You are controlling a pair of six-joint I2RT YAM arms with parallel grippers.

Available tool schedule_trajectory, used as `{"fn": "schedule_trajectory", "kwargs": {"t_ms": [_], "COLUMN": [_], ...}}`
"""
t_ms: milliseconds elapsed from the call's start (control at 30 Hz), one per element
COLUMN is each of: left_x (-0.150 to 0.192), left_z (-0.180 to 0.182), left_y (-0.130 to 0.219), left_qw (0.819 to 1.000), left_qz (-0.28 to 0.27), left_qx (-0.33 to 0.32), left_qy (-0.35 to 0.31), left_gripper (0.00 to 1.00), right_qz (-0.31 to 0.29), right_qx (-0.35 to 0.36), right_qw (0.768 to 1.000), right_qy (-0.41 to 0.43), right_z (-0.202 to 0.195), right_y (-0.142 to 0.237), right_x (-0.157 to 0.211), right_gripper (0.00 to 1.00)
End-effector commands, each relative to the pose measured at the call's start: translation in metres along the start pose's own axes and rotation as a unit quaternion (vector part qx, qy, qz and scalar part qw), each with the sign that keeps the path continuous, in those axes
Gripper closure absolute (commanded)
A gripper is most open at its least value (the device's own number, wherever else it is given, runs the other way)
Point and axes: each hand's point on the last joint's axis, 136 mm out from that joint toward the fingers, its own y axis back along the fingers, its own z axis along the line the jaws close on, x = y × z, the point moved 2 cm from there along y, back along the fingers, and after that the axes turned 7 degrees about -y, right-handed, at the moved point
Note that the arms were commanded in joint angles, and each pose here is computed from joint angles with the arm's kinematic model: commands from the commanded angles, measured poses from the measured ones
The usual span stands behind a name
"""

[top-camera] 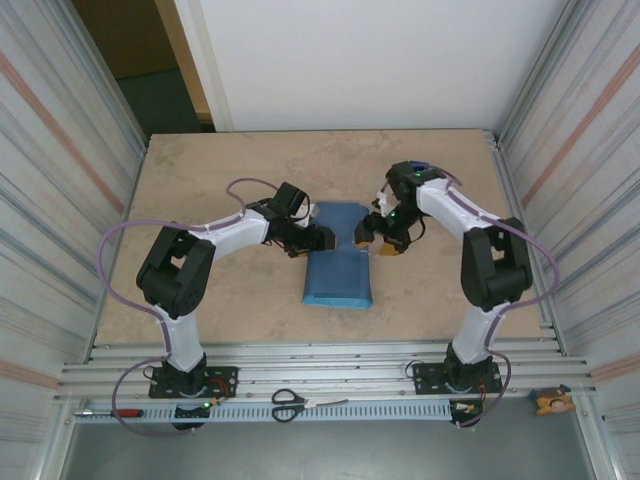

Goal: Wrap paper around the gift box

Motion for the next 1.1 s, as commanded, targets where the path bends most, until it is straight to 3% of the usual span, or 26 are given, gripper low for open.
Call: {"fn": "schedule_trajectory", "kwargs": {"t_ms": [0, 167, 333, 633, 900, 1067], "left_x": [0.066, 0.067, 0.067, 0.069, 0.069, 0.068], "left_z": [0.046, 0.047, 0.047, 0.047, 0.048, 0.047], "left_y": [-0.040, -0.040, -0.041, -0.039, -0.040, -0.039], "left_qw": [0.990, 0.990, 0.989, 0.989, 0.989, 0.989], "left_qz": [0.112, 0.113, 0.113, 0.115, 0.115, 0.115], "left_qx": [-0.083, -0.084, -0.085, -0.085, -0.087, -0.086], "left_qy": [0.029, 0.031, 0.031, 0.030, 0.032, 0.032], "left_gripper": [0.29, 0.29, 0.29, 0.29, 0.29, 0.29], "right_qz": [-0.061, -0.038, -0.013, 0.009, -0.029, -0.035], "right_qx": [-0.088, -0.202, -0.212, -0.121, -0.168, -0.093], "right_qw": [0.994, 0.978, 0.977, 0.990, 0.985, 0.995], "right_qy": [-0.011, -0.016, -0.027, -0.077, -0.037, -0.024], "right_z": [0.011, 0.030, 0.030, -0.018, 0.025, 0.019], "right_y": [0.026, 0.018, -0.008, -0.052, -0.008, -0.019], "right_x": [-0.010, -0.004, -0.002, 0.002, -0.010, -0.002], "right_gripper": [0.60, 1.00, 1.00, 1.00, 1.00, 1.00]}}
